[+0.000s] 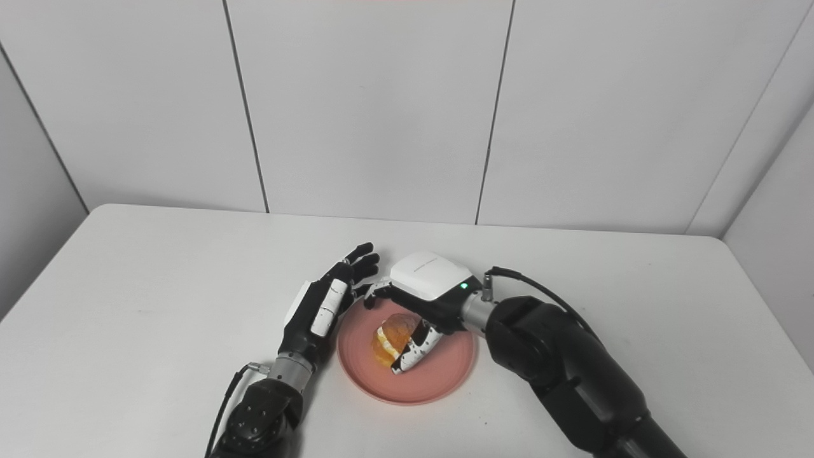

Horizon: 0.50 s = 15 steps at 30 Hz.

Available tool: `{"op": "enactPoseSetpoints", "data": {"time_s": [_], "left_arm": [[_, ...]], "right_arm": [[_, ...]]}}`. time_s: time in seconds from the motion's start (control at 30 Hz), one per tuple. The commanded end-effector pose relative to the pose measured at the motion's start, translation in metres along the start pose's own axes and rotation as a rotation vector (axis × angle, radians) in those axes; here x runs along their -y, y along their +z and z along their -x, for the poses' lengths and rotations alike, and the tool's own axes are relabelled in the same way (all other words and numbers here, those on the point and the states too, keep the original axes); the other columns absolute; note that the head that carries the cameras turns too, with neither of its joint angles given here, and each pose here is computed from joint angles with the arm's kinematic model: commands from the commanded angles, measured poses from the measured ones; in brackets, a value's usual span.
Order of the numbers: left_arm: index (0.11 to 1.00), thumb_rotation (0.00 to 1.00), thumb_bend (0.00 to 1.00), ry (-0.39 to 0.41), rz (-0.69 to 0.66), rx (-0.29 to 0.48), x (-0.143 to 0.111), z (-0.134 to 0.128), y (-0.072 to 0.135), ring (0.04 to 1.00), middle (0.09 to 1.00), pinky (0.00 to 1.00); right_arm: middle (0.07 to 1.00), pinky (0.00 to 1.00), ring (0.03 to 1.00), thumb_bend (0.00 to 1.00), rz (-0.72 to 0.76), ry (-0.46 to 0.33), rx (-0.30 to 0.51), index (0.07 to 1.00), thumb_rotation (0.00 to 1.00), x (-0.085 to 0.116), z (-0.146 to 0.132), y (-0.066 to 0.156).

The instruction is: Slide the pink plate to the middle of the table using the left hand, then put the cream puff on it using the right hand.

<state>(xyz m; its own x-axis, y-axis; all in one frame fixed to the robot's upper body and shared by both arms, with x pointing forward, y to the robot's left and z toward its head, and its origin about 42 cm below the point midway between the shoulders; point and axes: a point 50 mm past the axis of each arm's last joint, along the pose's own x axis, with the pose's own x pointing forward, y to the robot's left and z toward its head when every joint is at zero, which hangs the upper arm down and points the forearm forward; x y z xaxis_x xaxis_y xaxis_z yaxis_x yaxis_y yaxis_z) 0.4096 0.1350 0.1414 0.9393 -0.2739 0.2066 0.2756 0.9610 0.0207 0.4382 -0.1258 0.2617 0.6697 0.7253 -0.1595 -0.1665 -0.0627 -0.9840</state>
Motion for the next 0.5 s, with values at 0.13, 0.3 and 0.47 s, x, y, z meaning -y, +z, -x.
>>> {"op": "enactPoseSetpoints", "data": {"time_s": [0.13, 0.3, 0.47], "left_arm": [[0.832, 0.9, 0.81, 0.017, 0.01, 0.015, 0.001, 0.001, 0.003, 0.864, 0.854, 0.81], [0.837, 0.88, 0.82, 0.026, 0.035, 0.017, 0.0, 0.003, 0.003, 0.867, 0.853, 0.85], [0.862, 0.9, 0.82, 0.035, 0.032, 0.019, -0.003, 0.005, 0.006, 0.883, 0.879, 0.89]], "right_arm": [[0.772, 0.67, 0.758, 1.0, -0.135, -0.157, -0.031, 0.725, 0.46, 0.03, 0.028, -0.008], [0.752, 0.62, 0.729, 1.0, -0.301, -0.319, -0.032, 0.712, 0.63, 0.022, 0.052, -0.018], [0.773, 0.68, 0.761, 1.0, -0.524, -0.513, -0.062, 0.734, 0.72, -0.001, 0.066, -0.029]]}}
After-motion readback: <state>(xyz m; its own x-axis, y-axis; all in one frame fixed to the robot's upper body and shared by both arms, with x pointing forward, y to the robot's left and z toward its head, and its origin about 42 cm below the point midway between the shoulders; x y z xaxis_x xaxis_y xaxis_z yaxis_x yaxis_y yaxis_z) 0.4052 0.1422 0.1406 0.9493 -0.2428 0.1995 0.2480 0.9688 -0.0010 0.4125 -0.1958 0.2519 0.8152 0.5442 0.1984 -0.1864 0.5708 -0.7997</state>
